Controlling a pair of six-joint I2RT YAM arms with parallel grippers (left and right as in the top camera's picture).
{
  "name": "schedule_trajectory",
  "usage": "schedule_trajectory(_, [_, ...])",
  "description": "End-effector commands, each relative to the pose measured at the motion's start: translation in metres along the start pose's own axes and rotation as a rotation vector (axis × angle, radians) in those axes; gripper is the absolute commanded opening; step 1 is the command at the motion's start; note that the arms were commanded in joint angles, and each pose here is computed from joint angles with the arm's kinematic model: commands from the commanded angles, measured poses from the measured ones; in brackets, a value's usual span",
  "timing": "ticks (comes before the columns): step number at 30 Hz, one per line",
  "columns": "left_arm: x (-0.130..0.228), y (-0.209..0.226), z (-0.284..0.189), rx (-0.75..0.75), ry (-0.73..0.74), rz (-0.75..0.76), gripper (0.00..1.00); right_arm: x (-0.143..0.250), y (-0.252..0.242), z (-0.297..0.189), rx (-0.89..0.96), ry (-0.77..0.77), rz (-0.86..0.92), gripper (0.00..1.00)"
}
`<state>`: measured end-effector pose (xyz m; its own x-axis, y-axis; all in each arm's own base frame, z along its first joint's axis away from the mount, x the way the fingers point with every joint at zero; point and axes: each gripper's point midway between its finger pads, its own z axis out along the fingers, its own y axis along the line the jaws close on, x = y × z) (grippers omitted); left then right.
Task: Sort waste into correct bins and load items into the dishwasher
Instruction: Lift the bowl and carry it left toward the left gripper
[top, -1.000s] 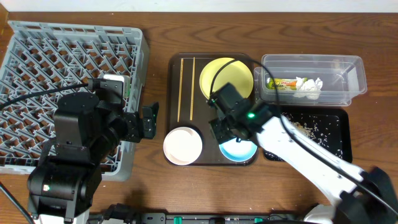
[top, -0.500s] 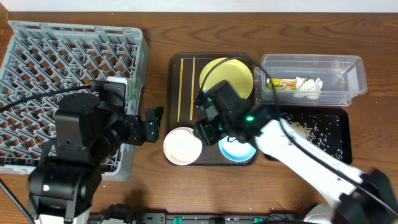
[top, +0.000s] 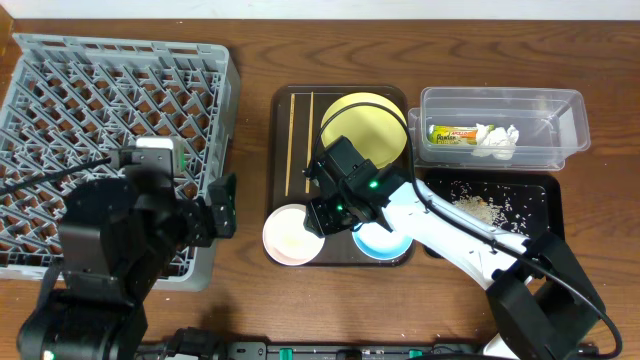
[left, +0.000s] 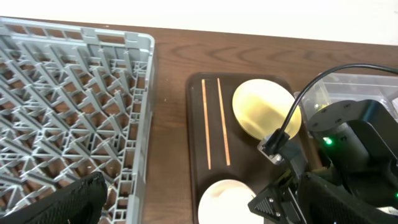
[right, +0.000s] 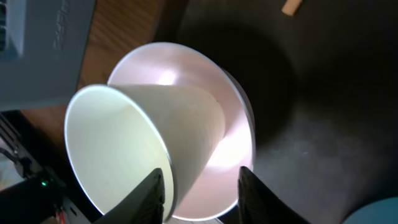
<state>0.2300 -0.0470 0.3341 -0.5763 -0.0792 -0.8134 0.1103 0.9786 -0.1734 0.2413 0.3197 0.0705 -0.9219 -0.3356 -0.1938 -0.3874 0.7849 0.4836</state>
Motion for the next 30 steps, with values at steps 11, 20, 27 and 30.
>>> schedule_trajectory(11, [-0.002,0.006,-0.006,-0.035,-0.005,-0.010,0.98,0.014,0.007,0.029,0.017,0.065,0.014,0.01])
schedule_trajectory(20, [0.001,0.007,0.003,-0.039,0.025,-0.107,0.98,-0.046,0.023,-0.085,-0.196,-0.173,-0.065,0.01])
schedule_trajectory(27, [-0.003,-0.028,0.028,0.182,0.101,-0.157,0.98,-0.057,0.011,-0.179,-0.236,-0.390,-0.208,0.01])
schedule_trajectory(30, [-0.013,-0.057,0.036,0.451,0.152,-0.220,0.98,-0.056,0.013,-0.222,-0.298,-0.490,-0.278,0.01])
